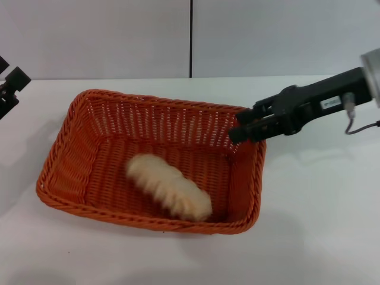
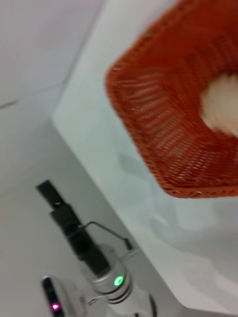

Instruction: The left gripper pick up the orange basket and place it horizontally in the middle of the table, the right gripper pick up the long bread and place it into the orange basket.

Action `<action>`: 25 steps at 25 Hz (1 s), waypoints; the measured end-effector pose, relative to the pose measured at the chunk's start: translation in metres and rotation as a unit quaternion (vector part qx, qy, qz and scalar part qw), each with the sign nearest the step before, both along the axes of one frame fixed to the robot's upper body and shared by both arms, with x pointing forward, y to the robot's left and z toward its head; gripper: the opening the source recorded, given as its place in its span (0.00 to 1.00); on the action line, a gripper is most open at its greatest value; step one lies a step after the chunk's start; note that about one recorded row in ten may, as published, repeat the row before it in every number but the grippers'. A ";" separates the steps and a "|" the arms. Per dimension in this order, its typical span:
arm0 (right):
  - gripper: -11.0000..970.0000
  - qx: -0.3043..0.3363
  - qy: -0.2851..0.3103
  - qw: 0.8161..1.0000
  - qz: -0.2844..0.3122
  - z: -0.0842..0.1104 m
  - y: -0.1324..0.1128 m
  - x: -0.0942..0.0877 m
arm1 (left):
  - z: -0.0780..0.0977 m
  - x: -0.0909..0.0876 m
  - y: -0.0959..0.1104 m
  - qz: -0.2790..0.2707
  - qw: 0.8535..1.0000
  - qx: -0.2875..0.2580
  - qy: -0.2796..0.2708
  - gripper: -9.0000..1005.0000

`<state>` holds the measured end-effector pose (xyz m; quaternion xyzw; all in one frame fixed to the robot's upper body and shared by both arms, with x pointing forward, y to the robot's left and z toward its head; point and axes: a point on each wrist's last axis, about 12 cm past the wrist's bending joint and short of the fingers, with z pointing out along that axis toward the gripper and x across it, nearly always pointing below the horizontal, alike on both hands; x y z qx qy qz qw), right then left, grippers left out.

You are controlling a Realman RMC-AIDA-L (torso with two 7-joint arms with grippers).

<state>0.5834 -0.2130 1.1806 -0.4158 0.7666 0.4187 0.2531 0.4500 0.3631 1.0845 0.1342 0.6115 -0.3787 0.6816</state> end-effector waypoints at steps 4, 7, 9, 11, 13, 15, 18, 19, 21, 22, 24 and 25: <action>0.65 0.022 -0.048 0.998 -0.036 0.002 -0.025 -0.010 | -0.001 -0.005 0.005 0.018 1.000 0.013 -0.015 0.70; 0.65 0.055 -0.097 0.989 -0.100 0.000 -0.058 -0.023 | -0.001 -0.009 0.008 0.028 0.999 0.015 -0.019 0.70; 0.64 0.086 -0.130 0.977 -0.144 -0.004 -0.083 -0.035 | -0.002 -0.014 0.013 0.045 0.998 0.024 -0.028 0.70; 0.64 0.118 -0.167 0.960 -0.192 -0.014 -0.109 -0.050 | -0.003 -0.019 0.016 0.060 0.997 0.032 -0.035 0.70; 0.64 0.148 -0.214 0.935 -0.240 -0.027 -0.134 -0.068 | -0.005 -0.023 0.020 0.078 0.995 0.039 -0.042 0.70; 0.63 0.182 -0.277 0.890 -0.313 -0.045 -0.164 -0.094 | -0.005 -0.023 0.020 0.078 0.995 0.039 -0.042 0.70; 0.63 0.197 -0.308 0.855 -0.368 -0.058 -0.181 -0.111 | -0.008 -0.031 0.026 0.115 0.991 0.046 -0.054 0.70; 0.63 0.201 -0.319 0.839 -0.391 -0.063 -0.187 -0.118 | -0.010 -0.034 0.029 0.130 0.989 0.045 -0.057 0.70; 0.62 0.200 -0.340 0.811 -0.433 -0.074 -0.197 -0.132 | -0.010 -0.034 0.029 0.130 0.989 0.045 -0.057 0.69; 0.62 0.198 -0.345 0.801 -0.446 -0.079 -0.200 -0.136 | -0.012 -0.040 0.032 0.152 0.985 0.046 -0.061 0.69; 0.62 0.195 -0.355 0.784 -0.471 -0.086 -0.204 -0.145 | -0.015 -0.048 0.036 0.174 0.981 0.053 -0.065 0.69; 0.62 0.191 -0.370 0.768 -0.486 -0.094 -0.204 -0.152 | -0.015 -0.048 0.036 0.177 0.981 0.054 -0.065 0.69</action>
